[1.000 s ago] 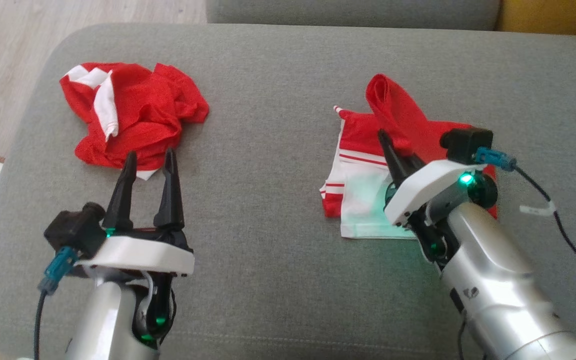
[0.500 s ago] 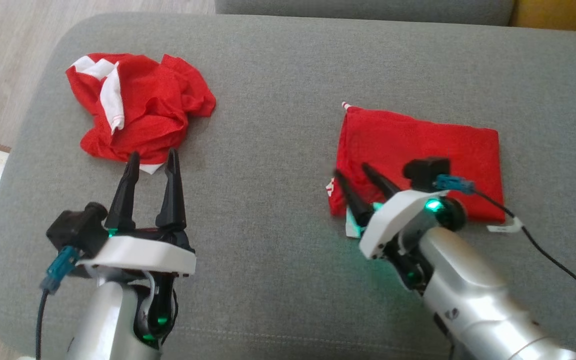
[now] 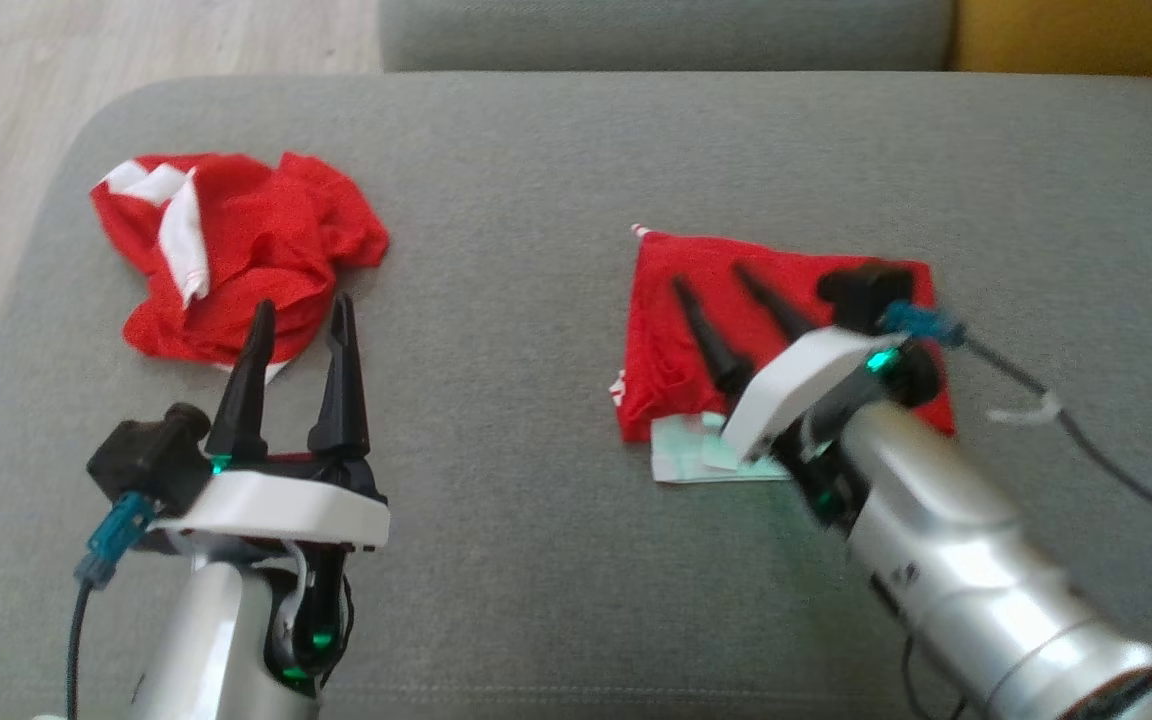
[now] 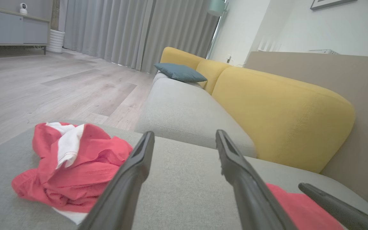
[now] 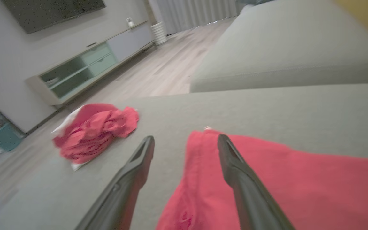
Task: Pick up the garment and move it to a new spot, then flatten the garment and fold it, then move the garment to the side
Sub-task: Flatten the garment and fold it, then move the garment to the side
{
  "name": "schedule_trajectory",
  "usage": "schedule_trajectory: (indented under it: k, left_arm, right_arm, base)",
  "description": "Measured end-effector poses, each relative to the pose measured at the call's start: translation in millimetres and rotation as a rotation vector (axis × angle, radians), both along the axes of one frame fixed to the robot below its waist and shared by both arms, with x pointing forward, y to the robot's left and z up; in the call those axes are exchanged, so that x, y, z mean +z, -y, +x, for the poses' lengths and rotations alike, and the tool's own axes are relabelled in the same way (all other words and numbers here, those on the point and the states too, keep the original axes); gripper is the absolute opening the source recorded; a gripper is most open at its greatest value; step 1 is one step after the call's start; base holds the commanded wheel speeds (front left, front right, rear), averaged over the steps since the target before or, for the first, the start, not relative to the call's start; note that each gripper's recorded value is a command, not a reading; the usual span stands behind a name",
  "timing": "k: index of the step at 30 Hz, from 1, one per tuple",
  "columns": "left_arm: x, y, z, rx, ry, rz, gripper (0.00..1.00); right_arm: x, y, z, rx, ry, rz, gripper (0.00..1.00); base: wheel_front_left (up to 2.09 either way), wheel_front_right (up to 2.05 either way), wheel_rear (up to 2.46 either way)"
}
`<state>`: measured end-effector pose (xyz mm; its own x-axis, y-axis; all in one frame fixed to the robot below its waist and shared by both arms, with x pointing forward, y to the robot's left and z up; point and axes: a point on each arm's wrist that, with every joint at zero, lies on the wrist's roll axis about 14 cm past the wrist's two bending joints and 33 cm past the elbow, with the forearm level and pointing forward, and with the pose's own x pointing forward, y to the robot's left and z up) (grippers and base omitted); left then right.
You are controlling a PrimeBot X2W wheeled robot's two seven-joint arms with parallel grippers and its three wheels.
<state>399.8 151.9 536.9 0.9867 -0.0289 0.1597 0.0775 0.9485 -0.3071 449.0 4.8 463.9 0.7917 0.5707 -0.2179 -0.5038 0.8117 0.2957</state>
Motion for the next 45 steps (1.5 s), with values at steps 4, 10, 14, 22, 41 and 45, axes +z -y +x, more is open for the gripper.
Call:
schedule_trajectory:
  k: [4,10,14,22,41,45]
  left_arm:
    - [10,12,3,-0.033,0.031,-0.005,1.0]
    - [24,30,8,-0.083,0.074,-0.014,1.0]
    - [27,42,12,-0.115,0.084,-0.02,1.0]
    - [26,57,18,-0.155,0.083,-0.026,1.0]
    - [-16,50,8,-0.143,-0.038,-0.01,1.0]
    - [-19,48,8,-0.139,-0.045,-0.01,1.0]
  right_arm:
    - [21,43,24,-0.113,0.097,-0.056,1.0]
    - [44,125,37,-0.266,0.214,-0.161,1.0]
    - [73,158,37,-0.321,0.338,-0.202,1.0]
    - [50,193,-8,-0.46,0.348,-0.208,1.0]
    - [24,193,-49,-0.533,0.308,-0.207,1.0]
    - [20,190,-47,-0.526,0.296,-0.203,1.0]
  base:
    - [0.0,0.0,0.0]
    - [0.0,0.0,0.0]
    - [0.0,0.0,0.0]
    - [0.0,0.0,0.0]
    - [0.0,0.0,0.0]
    - [0.0,0.0,0.0]
